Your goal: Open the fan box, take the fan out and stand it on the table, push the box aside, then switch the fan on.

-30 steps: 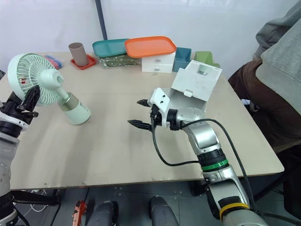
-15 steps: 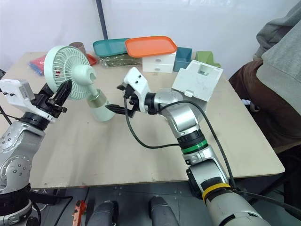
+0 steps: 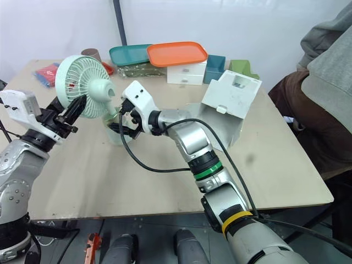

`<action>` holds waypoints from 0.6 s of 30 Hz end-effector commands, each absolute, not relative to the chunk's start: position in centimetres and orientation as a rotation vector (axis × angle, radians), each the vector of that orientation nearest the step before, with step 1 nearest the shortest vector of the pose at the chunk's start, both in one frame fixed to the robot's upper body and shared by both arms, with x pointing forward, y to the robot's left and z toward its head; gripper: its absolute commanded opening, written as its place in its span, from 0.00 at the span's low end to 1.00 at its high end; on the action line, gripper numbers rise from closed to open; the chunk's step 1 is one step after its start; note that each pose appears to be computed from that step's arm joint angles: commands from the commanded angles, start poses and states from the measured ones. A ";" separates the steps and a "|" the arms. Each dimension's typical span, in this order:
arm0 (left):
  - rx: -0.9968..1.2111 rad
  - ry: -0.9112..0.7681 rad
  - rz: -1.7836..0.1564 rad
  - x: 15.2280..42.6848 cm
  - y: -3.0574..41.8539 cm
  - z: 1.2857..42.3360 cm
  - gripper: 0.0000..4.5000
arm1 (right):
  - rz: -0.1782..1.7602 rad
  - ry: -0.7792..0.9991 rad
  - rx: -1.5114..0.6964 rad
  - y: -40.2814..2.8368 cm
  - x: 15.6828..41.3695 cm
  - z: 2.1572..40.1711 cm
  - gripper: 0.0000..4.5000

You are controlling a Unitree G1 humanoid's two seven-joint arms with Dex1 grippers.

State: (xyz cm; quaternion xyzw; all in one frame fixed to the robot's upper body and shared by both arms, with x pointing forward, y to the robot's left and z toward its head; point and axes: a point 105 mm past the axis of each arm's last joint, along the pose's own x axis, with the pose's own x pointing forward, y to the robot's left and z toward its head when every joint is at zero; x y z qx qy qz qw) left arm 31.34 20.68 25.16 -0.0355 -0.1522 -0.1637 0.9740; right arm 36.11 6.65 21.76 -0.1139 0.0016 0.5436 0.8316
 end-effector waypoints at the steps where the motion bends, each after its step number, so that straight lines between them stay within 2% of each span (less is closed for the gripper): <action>1: -0.033 -0.394 -0.370 30.5 20.4 28.0 0.43 | 1.160 -0.059 -0.242 7.8 35.7 23.8 1.00; 18: -0.028 -0.365 -0.356 30.1 21.4 27.4 0.43 | 1.089 -0.035 -0.174 9.5 37.3 23.8 1.00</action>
